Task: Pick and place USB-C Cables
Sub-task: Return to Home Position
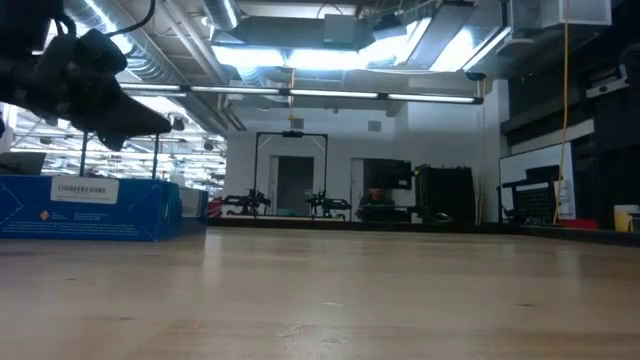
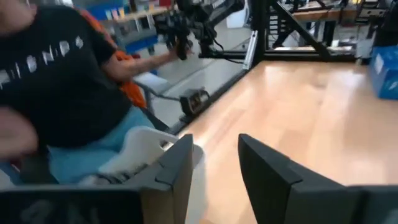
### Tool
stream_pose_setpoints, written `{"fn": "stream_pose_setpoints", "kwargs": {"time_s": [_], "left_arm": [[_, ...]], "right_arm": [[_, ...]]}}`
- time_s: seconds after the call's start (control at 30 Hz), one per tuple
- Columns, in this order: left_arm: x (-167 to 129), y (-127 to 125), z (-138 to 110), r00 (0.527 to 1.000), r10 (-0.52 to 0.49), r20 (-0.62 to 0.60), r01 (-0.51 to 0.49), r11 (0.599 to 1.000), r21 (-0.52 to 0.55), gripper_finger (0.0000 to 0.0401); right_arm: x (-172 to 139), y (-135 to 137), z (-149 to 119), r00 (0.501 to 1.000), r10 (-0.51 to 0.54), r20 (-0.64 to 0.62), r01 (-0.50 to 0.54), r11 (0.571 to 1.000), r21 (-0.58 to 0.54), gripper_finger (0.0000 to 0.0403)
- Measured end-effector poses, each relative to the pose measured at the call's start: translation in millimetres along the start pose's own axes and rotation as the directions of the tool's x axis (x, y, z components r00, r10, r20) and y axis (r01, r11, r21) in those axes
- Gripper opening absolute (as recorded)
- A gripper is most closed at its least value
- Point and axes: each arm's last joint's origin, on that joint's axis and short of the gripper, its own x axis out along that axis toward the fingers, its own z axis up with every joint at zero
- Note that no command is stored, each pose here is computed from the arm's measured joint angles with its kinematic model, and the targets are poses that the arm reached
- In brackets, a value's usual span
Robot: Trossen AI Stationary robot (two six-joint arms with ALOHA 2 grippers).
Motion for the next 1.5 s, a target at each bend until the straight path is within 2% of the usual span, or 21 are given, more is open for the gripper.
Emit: {"fn": "stream_pose_setpoints", "kwargs": {"time_s": [0.13, 0.3, 1.5], "left_arm": [[-0.1, -0.3, -1.7, 1.0, -0.019, -0.022, 0.019, 1.0, 0.008, 0.0043], [-0.1, -0.5, -1.9, 0.999, -0.026, -0.025, 0.024, 0.999, -0.049, 0.0043], [-0.1, -0.4, -2.0, 0.999, -0.025, -0.026, 0.024, 0.999, -0.044, 0.0043]], "right_arm": [[-0.1, 0.4, -0.3, 1.0, 0.016, -0.006, -0.015, 0.995, 0.094, 0.0132], [-0.1, 0.4, -0.6, 1.0, 0.016, -0.01, -0.015, 0.995, 0.094, 0.0132], [0.0, 0.5, -0.7, 1.0, 0.018, -0.011, -0.017, 0.996, 0.093, 0.0132]]}}
